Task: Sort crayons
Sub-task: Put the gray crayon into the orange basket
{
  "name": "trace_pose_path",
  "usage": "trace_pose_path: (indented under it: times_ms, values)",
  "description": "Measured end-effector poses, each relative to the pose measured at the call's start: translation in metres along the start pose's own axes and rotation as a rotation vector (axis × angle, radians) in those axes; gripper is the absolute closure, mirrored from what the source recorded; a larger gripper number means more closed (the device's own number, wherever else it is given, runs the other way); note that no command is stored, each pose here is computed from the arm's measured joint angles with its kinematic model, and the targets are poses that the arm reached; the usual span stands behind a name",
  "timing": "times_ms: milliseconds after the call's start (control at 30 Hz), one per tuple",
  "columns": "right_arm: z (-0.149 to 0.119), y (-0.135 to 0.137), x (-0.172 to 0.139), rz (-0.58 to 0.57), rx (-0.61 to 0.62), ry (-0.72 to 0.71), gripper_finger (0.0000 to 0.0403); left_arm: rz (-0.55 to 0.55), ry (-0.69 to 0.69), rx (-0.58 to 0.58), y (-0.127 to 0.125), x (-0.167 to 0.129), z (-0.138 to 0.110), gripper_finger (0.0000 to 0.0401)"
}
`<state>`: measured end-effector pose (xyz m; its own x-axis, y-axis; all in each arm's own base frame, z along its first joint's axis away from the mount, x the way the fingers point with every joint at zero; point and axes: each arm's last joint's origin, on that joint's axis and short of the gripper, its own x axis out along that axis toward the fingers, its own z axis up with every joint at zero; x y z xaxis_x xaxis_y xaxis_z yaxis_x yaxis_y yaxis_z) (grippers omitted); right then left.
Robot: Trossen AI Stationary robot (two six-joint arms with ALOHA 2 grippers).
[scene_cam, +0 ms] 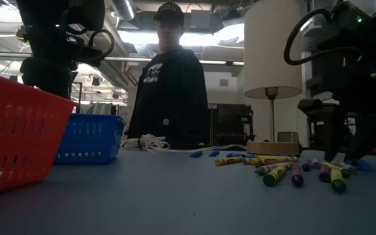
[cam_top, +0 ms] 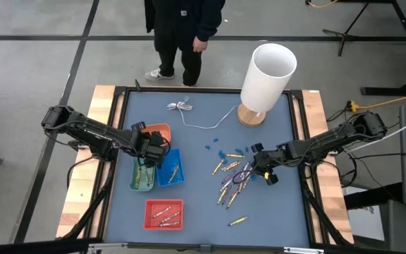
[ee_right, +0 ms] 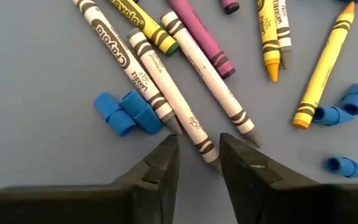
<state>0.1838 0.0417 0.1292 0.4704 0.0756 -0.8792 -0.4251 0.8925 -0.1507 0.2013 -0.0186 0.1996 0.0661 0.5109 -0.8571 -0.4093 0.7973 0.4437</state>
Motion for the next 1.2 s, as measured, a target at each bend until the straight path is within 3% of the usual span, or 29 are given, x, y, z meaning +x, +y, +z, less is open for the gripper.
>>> trace_pose_path:
  times_ms: [400, 733, 1033, 1200]
  values:
    - [0.0, 0.0, 0.0, 0.01, 0.001, 0.003, 0.0383, -0.009, -0.014, -0.01, -0.001, 0.0, 0.001, 0.0325]
    - [0.003, -0.001, -0.002, -0.016, 0.001, 0.006, 0.0385, -0.013, -0.018, -0.013, -0.001, 0.0, 0.002, 0.0325]
    - [0.043, -0.013, -0.022, -0.064, 0.006, -0.094, 0.0392, -0.02, -0.019, -0.009, -0.001, -0.002, 0.004, 0.0325]
    - [0.076, -0.023, -0.043, -0.103, 0.014, -0.239, 0.0396, -0.036, -0.043, -0.023, 0.001, -0.011, 0.011, 0.0325]
